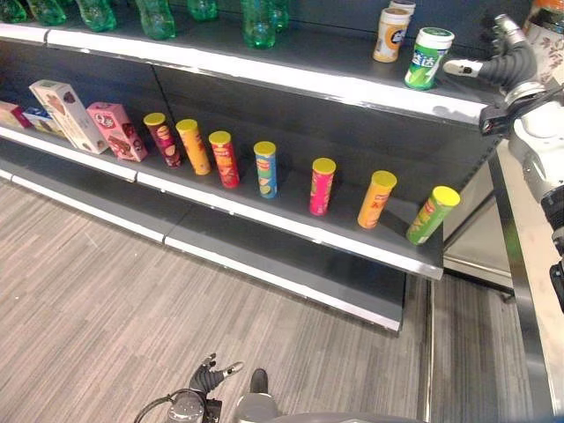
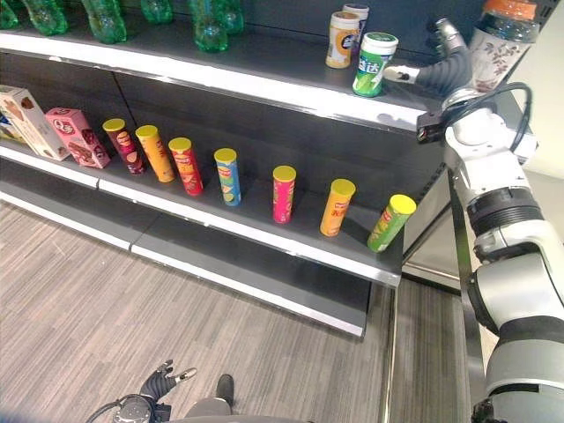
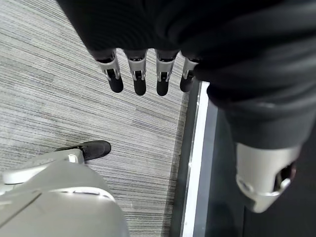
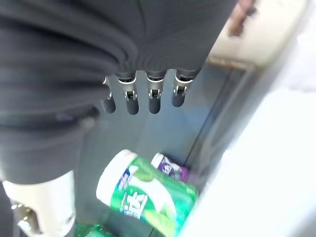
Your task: Put the goods on the table back onto the shelves and tidy them up.
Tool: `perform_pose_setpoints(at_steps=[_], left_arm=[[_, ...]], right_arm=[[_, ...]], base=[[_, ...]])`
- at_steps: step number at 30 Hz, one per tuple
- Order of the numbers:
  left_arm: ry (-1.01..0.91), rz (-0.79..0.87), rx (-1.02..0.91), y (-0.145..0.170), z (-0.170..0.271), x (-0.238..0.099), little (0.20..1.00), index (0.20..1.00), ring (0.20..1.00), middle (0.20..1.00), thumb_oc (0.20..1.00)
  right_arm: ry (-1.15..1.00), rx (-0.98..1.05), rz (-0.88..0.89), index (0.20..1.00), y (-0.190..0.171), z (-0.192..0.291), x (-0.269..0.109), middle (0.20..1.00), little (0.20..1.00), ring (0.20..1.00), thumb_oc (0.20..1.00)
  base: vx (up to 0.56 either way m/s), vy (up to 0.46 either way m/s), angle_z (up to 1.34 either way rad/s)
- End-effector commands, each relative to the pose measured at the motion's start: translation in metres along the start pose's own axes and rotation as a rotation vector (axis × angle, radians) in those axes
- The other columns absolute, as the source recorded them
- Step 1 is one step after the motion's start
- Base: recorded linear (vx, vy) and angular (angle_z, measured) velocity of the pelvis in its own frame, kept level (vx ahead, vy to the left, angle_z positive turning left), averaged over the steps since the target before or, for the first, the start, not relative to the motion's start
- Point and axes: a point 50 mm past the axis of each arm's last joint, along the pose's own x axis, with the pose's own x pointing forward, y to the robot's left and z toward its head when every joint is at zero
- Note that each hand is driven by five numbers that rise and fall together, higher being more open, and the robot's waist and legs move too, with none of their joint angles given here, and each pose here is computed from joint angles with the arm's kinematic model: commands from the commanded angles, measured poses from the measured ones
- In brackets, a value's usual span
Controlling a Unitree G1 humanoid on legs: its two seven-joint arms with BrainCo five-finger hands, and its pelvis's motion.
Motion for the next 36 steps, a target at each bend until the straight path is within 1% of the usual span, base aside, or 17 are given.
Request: perform_pose_setpoints(at_steps=[1, 17, 23, 29, 34, 36], left_arm=[[-0.085, -0.015, 0.019, -0.001, 0.03, 0.008, 1.0, 1.0, 1.0, 1.0, 1.0], [-0.083, -0.005, 0.013, 0.0, 0.031, 0.009, 1.0, 1.0, 1.0, 1.0, 1.0], [-0.088, 0.003, 0.015, 0.0, 0.034, 0.01, 1.0, 1.0, 1.0, 1.0, 1.0], [-0.101, 0.01, 0.012, 0.002, 0.038, 0.011, 1.0, 1.0, 1.0, 1.0, 1.0], [-0.095, 0.023, 0.018, 0.005, 0.039, 0.011, 1.0, 1.0, 1.0, 1.0, 1.0], [-0.092, 0.026, 0.018, 0.006, 0.039, 0.012, 1.0, 1.0, 1.0, 1.0, 1.0]], right_arm=[[-0.168, 0.029, -0.038, 1.0, -0.019, 0.044, 0.007, 1.0, 1.0, 1.0, 1.0], [-0.029, 0.049, -0.075, 1.0, -0.008, 0.016, 0.012, 1.0, 1.0, 1.0, 1.0], [0.013, 0.061, -0.077, 1.0, 0.004, 0.008, 0.016, 1.0, 1.0, 1.0, 1.0], [0.012, 0.046, -0.066, 1.0, 0.016, 0.009, 0.018, 1.0, 1.0, 1.0, 1.0], [0.008, 0.044, -0.034, 1.0, 0.035, 0.012, 0.021, 1.0, 1.0, 1.0, 1.0], [0.008, 0.042, -0.03, 1.0, 0.036, 0.012, 0.021, 1.0, 1.0, 1.0, 1.0]], base=[[-0.01, 0.022, -0.07], [0.0, 0.005, -0.02], [0.0, 0.016, 0.0], [-0.01, 0.017, 0.0], [-0.02, 0.029, -0.01], [0.0, 0.0, 0.0]])
